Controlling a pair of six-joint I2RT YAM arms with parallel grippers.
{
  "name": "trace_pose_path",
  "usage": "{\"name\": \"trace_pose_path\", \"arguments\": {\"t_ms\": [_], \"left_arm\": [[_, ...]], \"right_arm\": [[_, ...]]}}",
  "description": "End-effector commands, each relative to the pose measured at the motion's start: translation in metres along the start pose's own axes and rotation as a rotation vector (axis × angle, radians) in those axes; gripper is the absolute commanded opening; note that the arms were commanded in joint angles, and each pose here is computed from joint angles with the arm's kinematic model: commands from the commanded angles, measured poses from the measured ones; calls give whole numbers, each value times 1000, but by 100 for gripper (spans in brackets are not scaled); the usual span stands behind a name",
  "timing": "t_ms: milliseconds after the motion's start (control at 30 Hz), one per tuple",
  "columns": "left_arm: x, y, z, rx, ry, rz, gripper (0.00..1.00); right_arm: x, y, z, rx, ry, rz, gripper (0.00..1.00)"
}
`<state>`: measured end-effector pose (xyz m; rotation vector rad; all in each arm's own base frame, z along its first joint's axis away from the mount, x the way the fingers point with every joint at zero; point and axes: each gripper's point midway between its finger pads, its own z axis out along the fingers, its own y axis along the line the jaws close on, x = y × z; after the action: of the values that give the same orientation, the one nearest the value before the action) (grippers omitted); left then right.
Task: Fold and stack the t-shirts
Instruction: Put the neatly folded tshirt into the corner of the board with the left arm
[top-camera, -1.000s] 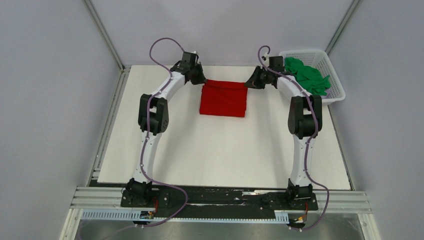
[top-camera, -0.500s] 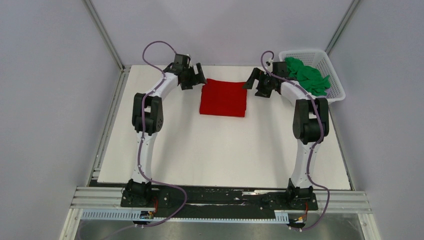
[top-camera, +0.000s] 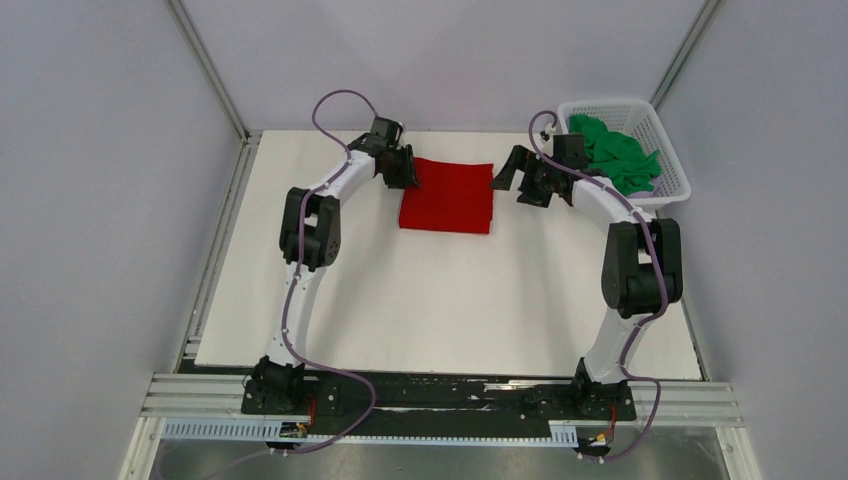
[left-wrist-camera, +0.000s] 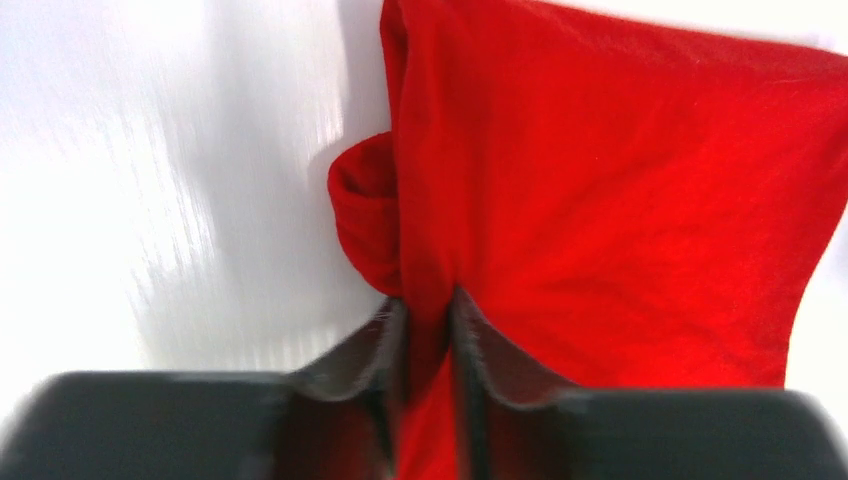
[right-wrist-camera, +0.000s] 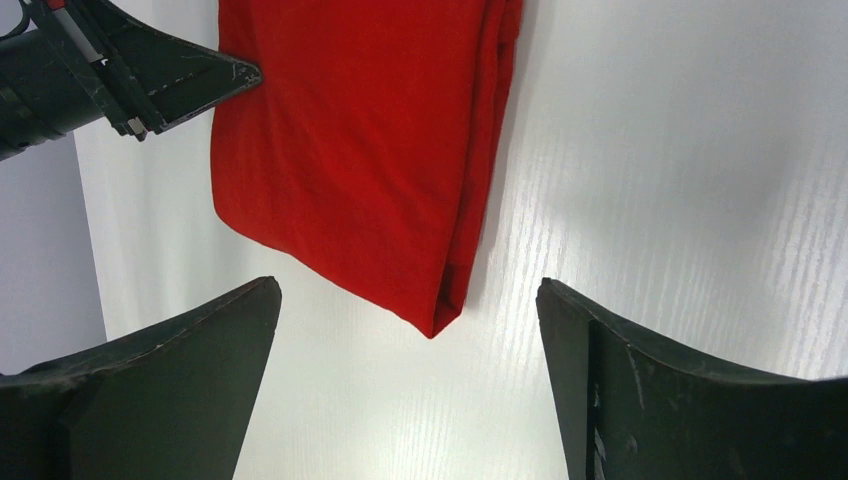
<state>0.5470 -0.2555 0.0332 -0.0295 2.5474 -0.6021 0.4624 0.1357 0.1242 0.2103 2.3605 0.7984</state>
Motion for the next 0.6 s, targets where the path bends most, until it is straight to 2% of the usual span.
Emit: {"name": "trace_pose_path", "arguments": {"t_ms": [0,100,233,400,567], "left_arm": [[37,11,18,-74,99,42,2],[25,29,7,-194,66,82,0],[-13,86,-31,-442,-29,103,0],[-56,159,-85,-564,-111,58,0],[-90,219,-118,-671,-163,123,0]], "right_arm": [[-20,1,-19,18,-87,-43,100],[-23,-4,-23,37,-104,-52,100],[-31,-15,-29,108,-145,-87,100],[-41,-29,-34,198,-190,-128,100],[-47,-38,-34,251,-199,-141,100]]}}
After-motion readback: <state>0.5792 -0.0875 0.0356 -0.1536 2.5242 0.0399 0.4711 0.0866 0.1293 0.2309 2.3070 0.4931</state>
